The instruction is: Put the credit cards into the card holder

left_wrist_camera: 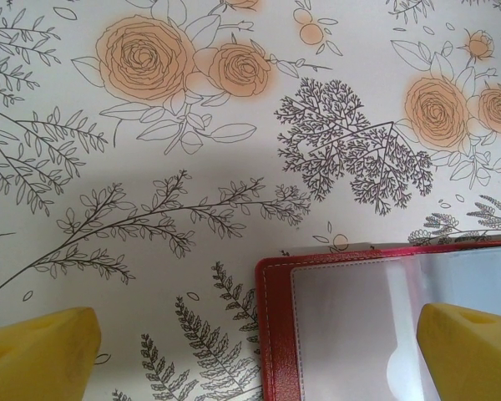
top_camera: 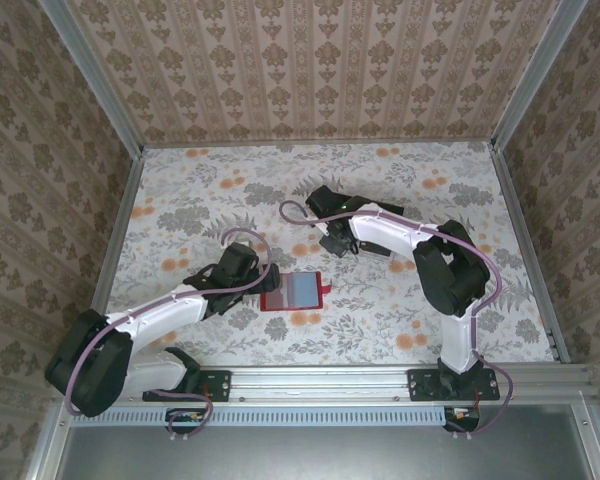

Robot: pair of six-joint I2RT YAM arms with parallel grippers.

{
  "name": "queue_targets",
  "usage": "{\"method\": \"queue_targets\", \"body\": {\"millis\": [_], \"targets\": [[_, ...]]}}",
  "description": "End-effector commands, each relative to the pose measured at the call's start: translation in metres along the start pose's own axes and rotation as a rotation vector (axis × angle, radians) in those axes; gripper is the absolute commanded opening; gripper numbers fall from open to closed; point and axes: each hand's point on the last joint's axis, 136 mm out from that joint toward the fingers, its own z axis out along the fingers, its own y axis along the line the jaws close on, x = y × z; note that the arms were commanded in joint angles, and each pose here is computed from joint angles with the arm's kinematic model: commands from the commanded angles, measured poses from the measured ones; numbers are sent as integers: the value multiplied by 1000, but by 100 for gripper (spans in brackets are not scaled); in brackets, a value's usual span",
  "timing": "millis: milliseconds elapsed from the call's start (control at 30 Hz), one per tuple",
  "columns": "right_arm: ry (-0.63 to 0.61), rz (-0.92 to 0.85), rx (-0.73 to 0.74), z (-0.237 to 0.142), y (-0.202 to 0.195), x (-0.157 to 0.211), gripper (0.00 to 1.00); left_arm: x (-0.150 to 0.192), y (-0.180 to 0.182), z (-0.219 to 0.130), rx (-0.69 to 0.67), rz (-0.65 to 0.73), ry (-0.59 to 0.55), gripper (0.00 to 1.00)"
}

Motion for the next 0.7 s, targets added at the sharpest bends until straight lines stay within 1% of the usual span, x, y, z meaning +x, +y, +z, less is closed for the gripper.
{"method": "queue_targets", "body": {"millis": [0, 200, 333, 400, 667], "targets": [[18, 11, -1, -3, 3, -4, 14, -10, -5, -5, 27, -34, -31, 100], [51, -40, 48, -1, -5, 2, 13, -11, -6, -6, 33, -35, -32, 100], [49, -53, 47, -2, -5, 2, 8, -12, -7, -6, 35, -33, -30, 100], [30, -55, 52, -9, -8, -1, 5, -12, -7, -6, 36, -31, -30, 100], [-59, -60, 54, -46, -17, -18, 0, -15, -11, -5, 42, -28, -28, 100]]}}
